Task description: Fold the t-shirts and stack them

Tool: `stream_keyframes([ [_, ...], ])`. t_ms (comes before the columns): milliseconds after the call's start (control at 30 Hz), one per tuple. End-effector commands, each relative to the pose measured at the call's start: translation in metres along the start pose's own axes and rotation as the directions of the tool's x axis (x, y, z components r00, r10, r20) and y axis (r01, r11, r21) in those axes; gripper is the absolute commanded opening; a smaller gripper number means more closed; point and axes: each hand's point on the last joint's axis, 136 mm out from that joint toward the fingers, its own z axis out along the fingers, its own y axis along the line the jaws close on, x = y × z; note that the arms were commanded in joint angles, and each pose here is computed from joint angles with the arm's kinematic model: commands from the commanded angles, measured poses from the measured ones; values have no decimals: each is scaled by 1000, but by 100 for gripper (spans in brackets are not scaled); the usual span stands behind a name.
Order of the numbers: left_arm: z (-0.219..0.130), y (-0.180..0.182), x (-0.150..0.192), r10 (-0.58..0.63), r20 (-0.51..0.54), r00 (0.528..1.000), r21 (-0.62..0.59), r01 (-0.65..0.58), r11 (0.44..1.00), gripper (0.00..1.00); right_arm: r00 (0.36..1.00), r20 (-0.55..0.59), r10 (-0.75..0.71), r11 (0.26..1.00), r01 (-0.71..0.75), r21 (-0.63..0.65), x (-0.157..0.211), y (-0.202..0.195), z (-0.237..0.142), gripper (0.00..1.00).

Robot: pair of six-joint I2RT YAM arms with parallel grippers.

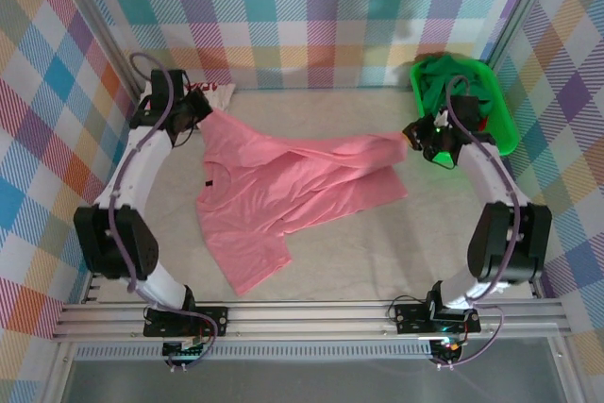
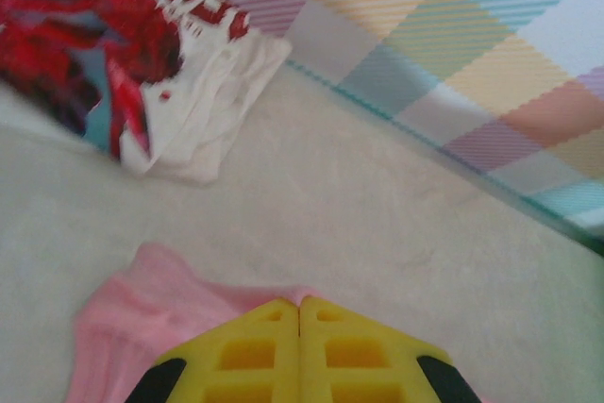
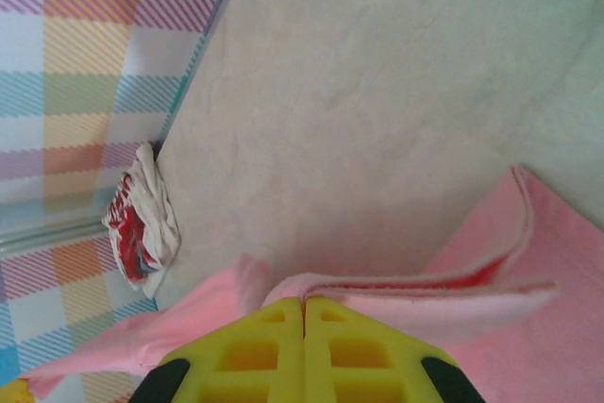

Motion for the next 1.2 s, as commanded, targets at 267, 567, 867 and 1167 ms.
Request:
stream_keyframes([
  [267,107,-36,-83,84,29,996,24,-85,996,16,999,-3,-33,971,31,-236,-77,100,38,45],
  [567,25,-37,-19,129,59,990,-6,-129,992,57,887,-85,-454,875,462,143,38,9,15,51],
  [867,10,31,166,59,-228,972,-109,-85,990,52,874,-279,-399,851,466,243,63,-57,56,42],
  [1167,9,60,241,75,-396,915,-164,-151,975,51,896,-287,-340,867,417,273,46,-73,109,42],
])
